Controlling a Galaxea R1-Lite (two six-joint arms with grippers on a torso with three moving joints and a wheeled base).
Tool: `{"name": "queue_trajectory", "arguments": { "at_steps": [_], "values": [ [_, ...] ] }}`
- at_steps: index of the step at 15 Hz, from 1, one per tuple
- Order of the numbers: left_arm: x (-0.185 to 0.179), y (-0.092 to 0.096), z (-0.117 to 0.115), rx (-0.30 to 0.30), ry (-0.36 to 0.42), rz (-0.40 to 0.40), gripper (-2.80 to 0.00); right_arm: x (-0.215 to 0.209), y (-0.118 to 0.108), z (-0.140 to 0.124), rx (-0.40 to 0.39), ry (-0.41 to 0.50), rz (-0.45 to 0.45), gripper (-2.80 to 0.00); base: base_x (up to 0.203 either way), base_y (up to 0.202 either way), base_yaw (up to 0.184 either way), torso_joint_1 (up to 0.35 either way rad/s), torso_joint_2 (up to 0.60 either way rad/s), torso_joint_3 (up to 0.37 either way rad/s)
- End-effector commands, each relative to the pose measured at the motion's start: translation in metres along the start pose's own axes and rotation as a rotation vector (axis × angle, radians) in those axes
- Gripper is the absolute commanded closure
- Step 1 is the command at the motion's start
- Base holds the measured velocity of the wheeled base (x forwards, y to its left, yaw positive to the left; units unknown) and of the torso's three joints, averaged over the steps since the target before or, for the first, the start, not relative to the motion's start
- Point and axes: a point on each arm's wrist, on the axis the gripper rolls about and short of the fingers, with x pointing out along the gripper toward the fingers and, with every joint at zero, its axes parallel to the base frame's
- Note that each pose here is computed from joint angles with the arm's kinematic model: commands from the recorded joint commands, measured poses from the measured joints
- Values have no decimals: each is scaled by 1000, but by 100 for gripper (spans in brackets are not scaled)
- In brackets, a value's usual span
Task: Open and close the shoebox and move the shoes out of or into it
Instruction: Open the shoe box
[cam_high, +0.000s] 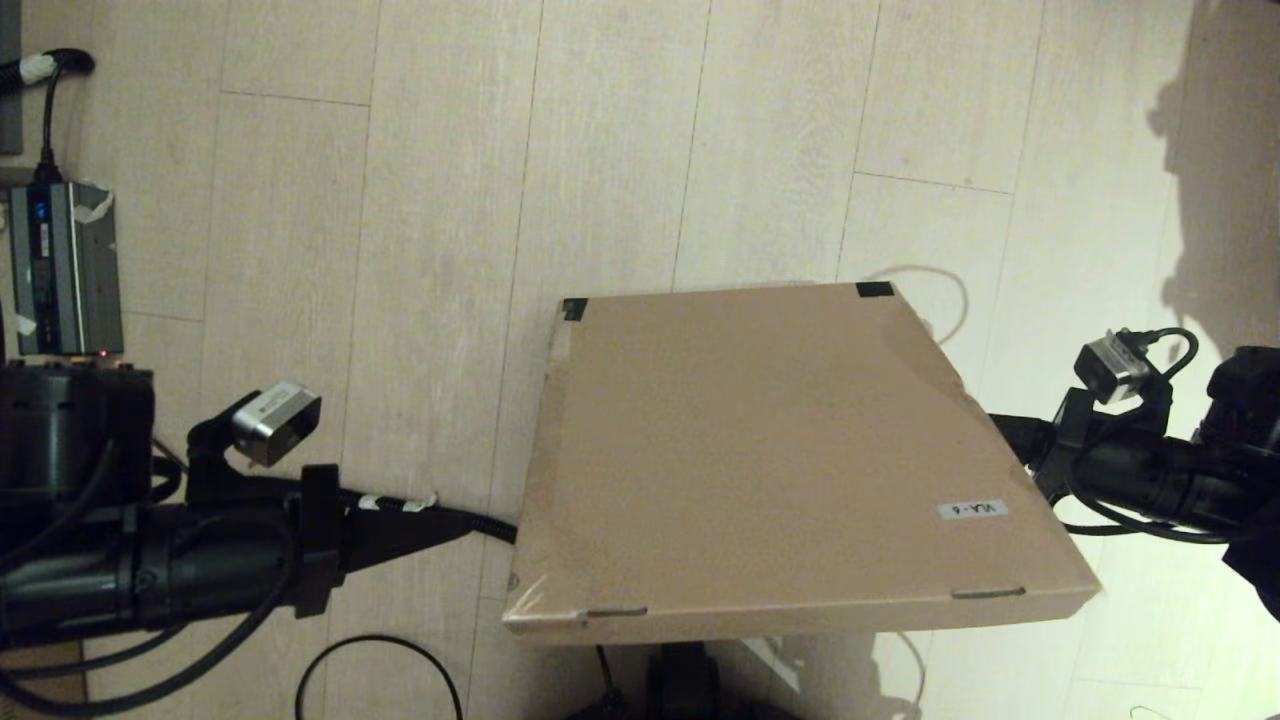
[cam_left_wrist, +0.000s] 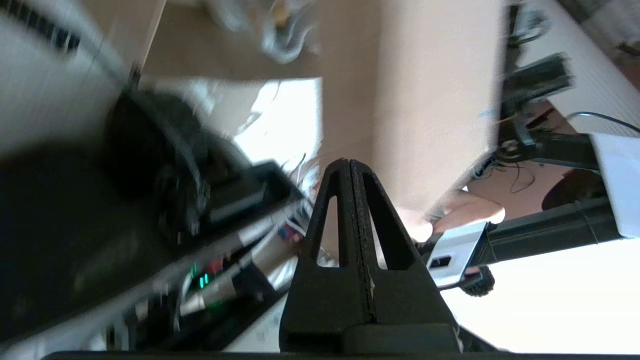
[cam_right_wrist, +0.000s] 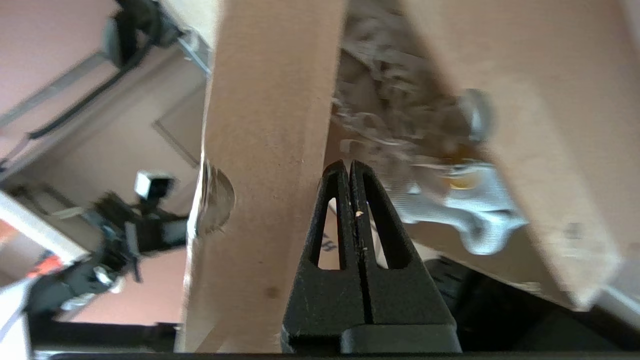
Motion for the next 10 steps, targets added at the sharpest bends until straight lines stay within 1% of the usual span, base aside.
{"name": "queue_trajectory", "arguments": {
  "at_steps": [1,3,5,8,10],
  "values": [
    [-9,-2,-9,-6,0,6,0,-6,19,4,-41,-16,34,0,0,0,0,0,0,0],
    [-9,5,-21,-45,39,36,0,-7,29,9,-50,-18,42,0,0,0,0,0,0,0],
    [-11,8,-30,-79,78,57,0,-6,39,18,-60,-22,49,0,0,0,0,0,0,0],
    [-5,4,-25,-66,92,37,0,-1,52,35,-61,-32,69,0,0,0,0,0,0,0],
    [5,-6,-13,-35,98,5,0,4,59,49,-44,-45,95,0,0,0,0,0,0,0]
  ]
}}
